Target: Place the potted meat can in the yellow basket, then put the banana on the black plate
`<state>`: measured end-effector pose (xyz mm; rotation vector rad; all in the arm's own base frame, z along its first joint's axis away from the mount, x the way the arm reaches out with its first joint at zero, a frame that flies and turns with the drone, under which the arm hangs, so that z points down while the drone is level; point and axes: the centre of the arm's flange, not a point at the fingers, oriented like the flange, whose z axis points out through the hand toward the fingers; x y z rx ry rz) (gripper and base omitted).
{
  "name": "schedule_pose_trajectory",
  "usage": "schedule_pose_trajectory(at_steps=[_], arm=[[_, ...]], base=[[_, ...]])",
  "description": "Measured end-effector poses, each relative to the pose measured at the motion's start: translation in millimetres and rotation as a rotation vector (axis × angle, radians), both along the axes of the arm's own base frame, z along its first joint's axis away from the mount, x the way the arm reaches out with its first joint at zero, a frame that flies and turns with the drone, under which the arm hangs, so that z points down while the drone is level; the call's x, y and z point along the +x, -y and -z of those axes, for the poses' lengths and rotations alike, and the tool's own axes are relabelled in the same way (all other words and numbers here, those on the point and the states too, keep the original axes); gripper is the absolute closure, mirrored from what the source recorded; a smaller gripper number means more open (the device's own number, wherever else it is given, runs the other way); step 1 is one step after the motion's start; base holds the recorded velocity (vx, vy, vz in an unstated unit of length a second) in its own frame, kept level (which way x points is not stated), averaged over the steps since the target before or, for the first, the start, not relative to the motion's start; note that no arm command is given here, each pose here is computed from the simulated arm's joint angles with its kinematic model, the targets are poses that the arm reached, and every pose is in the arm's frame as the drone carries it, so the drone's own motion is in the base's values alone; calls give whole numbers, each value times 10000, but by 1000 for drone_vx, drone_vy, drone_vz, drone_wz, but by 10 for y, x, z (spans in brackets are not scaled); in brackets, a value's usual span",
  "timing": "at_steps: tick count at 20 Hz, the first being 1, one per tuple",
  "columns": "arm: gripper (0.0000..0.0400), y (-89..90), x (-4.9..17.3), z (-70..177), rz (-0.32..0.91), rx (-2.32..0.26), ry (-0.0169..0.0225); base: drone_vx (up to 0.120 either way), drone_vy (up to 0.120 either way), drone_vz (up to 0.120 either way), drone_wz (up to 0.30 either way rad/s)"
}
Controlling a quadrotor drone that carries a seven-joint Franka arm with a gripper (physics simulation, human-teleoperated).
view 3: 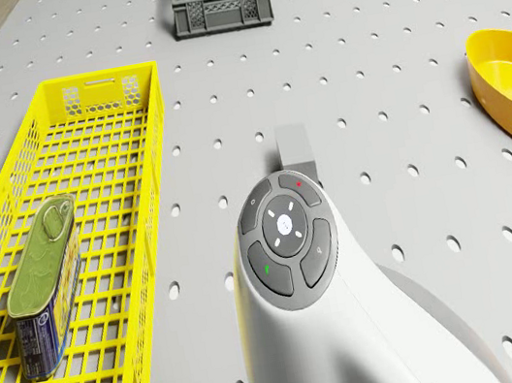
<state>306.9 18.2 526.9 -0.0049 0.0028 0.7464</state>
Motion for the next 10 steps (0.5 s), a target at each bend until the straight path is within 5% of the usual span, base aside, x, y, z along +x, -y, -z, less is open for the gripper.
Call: schedule_pose_trajectory(at_steps=[7, 10], arm=[[207, 0, 0, 0, -2, 0, 0], [207, 0, 0, -18, -9, 0, 0]], base=[[-120, 0, 0, 0], [0, 0, 0, 0]])
